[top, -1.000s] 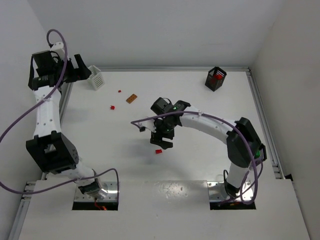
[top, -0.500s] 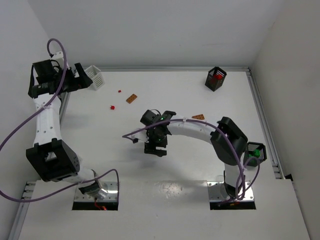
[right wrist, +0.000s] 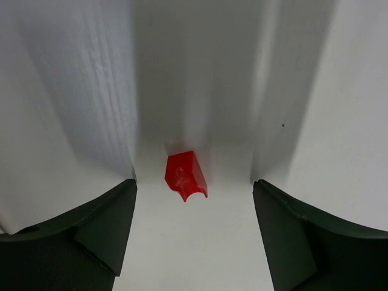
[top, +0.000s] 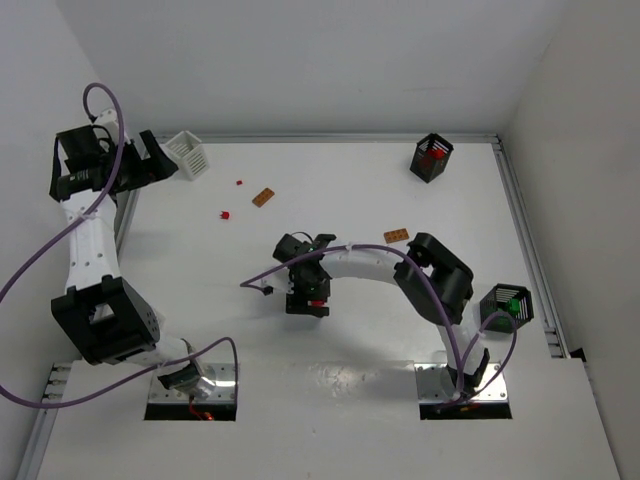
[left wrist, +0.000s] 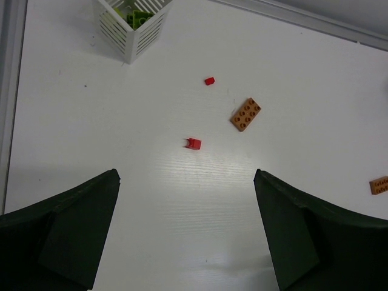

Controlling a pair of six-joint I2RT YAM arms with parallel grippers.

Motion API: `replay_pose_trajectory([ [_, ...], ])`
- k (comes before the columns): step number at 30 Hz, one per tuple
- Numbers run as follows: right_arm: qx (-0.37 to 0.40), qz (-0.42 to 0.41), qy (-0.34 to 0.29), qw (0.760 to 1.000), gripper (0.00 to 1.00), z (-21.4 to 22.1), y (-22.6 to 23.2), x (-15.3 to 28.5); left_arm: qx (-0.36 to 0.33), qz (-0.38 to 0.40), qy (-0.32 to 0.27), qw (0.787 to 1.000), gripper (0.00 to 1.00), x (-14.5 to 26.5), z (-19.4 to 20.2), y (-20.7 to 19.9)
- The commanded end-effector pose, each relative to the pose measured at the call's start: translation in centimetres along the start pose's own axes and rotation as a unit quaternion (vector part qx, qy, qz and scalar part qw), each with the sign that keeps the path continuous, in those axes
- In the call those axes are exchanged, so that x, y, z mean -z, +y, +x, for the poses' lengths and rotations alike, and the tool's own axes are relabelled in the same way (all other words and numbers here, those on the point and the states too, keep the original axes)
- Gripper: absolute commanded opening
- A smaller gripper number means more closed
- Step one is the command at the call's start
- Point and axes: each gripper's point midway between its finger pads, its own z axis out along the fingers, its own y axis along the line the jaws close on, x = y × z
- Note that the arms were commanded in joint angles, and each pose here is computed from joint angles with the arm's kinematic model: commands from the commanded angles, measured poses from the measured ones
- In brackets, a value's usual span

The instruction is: Sort the legos into containers by color

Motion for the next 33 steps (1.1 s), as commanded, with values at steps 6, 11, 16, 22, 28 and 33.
replay_pose_trajectory([
  [6,0.000,0.030,-0.014,0.999,0.70,-1.2,-1.2,-0.3,-0.005,0.002,-0.011,1.000,0.99,0.5,-0.1,0.0],
  [11,0.005,0.025,-0.017,1.000,0.58,-1.6,-0.9,-0.7,-0.003,0.002,-0.007,1.000,0.99,0.0,0.2,0.3],
  [16,0.009,0.014,-0.018,1.000,0.28,-1.4,-0.4,-0.9,-0.002,-0.007,-0.007,1.000,0.99,-0.3,0.2,0.8],
  [22,-0.024,0.046,-0.057,0.997,0.04,-4.0,-3.4,1.4,-0.030,0.019,0.017,0.999,0.99,-1.3,1.3,-1.0],
  [28,-0.154,0.137,-0.111,0.972,0.00,-1.3,-13.8,9.8,-0.135,0.024,0.058,0.989,0.99,-2.9,3.2,-4.2],
  [33,-0.289,0.235,-0.157,0.915,0.00,4.6,-25.0,18.0,-0.177,0.066,0.077,0.979,0.99,-3.6,5.1,-7.1],
])
